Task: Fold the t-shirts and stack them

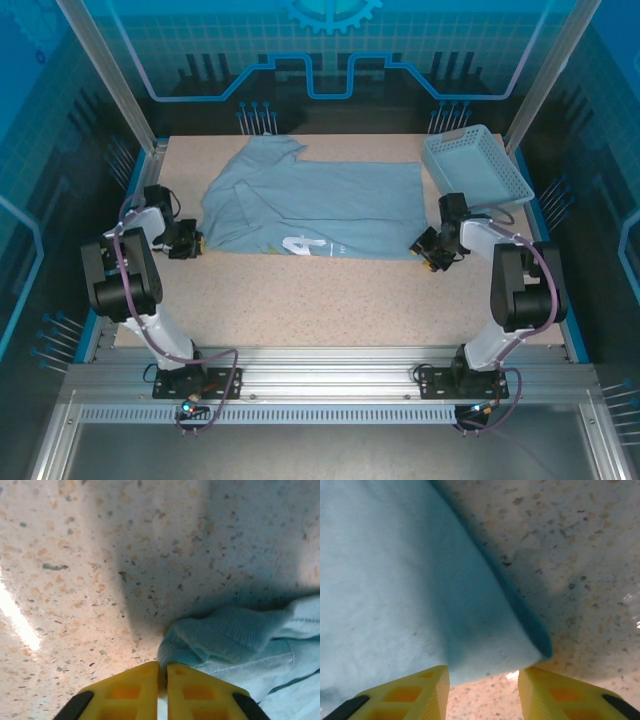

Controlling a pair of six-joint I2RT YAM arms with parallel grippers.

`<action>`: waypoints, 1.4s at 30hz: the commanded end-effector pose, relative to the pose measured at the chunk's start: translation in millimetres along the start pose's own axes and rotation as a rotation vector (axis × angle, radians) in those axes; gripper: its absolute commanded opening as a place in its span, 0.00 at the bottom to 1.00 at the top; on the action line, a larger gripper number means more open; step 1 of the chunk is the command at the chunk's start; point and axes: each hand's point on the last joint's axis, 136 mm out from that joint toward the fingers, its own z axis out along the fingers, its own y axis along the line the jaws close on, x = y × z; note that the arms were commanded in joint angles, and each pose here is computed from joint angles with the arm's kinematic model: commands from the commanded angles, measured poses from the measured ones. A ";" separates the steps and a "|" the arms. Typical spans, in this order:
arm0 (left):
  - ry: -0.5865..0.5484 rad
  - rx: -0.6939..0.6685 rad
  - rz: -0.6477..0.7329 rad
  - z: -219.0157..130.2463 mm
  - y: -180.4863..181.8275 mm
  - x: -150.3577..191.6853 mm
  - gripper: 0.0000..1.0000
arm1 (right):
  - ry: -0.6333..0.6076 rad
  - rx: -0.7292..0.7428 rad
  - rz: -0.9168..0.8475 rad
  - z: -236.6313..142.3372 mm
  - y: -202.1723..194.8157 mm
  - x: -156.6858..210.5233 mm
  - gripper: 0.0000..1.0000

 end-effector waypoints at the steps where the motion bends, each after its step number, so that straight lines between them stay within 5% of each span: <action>1: -0.040 -0.024 0.012 -5.0 -2.8 -7.5 0.00 | -0.021 0.037 0.019 5.0 -5.9 -11.3 0.34; 9: -0.102 -0.071 0.063 -26.1 4.1 -20.6 0.00 | -0.043 0.167 0.004 2.7 -20.0 -20.2 0.00; 23: -0.144 -0.223 0.141 -46.8 65.9 -13.9 0.00 | -0.082 0.333 -0.048 -31.5 -53.5 4.4 0.00; 31: -0.146 -0.285 0.181 -35.4 103.6 -11.1 0.01 | -0.001 0.265 -0.017 -21.2 -65.7 41.1 0.00; 32: -0.147 -0.276 0.197 -34.4 101.6 -11.4 0.09 | -0.002 0.254 -0.020 -21.6 -65.3 43.5 0.02; 36: -0.188 -0.224 0.284 -51.7 83.1 -5.0 0.47 | -0.066 0.182 -0.061 -38.3 -57.1 44.0 0.41; 42: -0.101 0.013 0.426 -68.4 37.7 74.4 0.58 | -0.277 -0.187 -0.214 -76.0 -8.6 44.1 0.57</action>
